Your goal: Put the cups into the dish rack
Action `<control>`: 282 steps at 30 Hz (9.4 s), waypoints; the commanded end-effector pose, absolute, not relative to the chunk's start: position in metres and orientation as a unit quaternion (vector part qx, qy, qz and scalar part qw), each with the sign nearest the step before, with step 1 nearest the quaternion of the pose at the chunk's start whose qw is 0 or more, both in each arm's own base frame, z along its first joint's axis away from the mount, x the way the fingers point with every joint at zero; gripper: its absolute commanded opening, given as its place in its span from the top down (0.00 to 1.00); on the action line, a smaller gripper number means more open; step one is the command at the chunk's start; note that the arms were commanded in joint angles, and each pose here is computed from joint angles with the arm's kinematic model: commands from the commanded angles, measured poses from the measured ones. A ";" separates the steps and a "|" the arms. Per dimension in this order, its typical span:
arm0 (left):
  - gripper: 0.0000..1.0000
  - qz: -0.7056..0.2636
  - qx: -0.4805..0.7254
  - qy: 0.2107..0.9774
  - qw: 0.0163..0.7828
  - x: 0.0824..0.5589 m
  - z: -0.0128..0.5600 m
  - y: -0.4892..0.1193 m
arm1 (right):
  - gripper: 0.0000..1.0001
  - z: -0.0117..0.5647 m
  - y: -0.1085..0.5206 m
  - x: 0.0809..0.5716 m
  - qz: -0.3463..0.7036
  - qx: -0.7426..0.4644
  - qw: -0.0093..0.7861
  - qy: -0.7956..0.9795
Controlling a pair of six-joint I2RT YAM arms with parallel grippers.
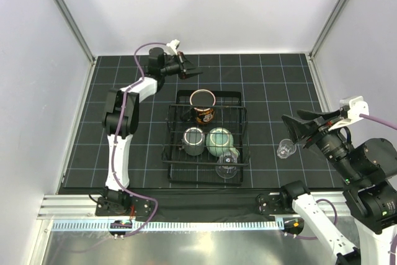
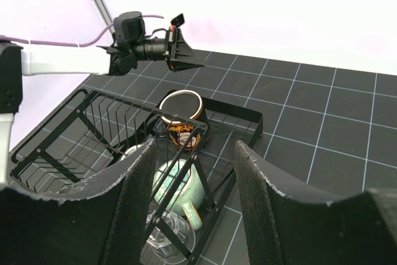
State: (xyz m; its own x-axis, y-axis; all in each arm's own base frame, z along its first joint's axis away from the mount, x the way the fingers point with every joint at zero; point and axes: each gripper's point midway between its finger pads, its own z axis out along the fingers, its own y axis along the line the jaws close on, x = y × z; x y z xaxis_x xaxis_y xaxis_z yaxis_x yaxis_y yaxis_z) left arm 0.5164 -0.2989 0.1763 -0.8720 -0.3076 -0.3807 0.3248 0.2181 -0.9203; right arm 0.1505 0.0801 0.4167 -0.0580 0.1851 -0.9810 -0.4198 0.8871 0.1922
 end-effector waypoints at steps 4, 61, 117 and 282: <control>1.00 -0.647 0.048 0.737 0.189 0.499 0.165 -0.321 | 0.45 0.424 0.076 0.149 0.219 -0.074 0.693 0.682; 0.93 -0.469 0.114 0.871 0.092 0.377 0.133 -0.263 | 0.44 0.347 0.049 0.186 0.131 0.067 0.542 0.828; 0.00 -0.440 -0.143 0.794 0.395 0.258 0.423 -0.161 | 0.96 0.084 -0.004 0.235 -0.070 0.240 0.210 0.945; 0.25 -0.030 0.228 0.952 0.202 0.167 0.251 -0.272 | 0.32 0.387 0.146 0.208 0.426 0.082 0.386 0.814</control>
State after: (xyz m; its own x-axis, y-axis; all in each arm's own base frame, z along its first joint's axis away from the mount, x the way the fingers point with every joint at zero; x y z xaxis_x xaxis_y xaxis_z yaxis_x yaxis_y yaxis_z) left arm 0.1838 -0.3117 0.2516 -0.7970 0.3576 -0.4868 0.4404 0.8956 -0.0632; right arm 0.2100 0.1454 0.3792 -0.7097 0.4673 -0.5273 -0.1552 0.6263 0.7640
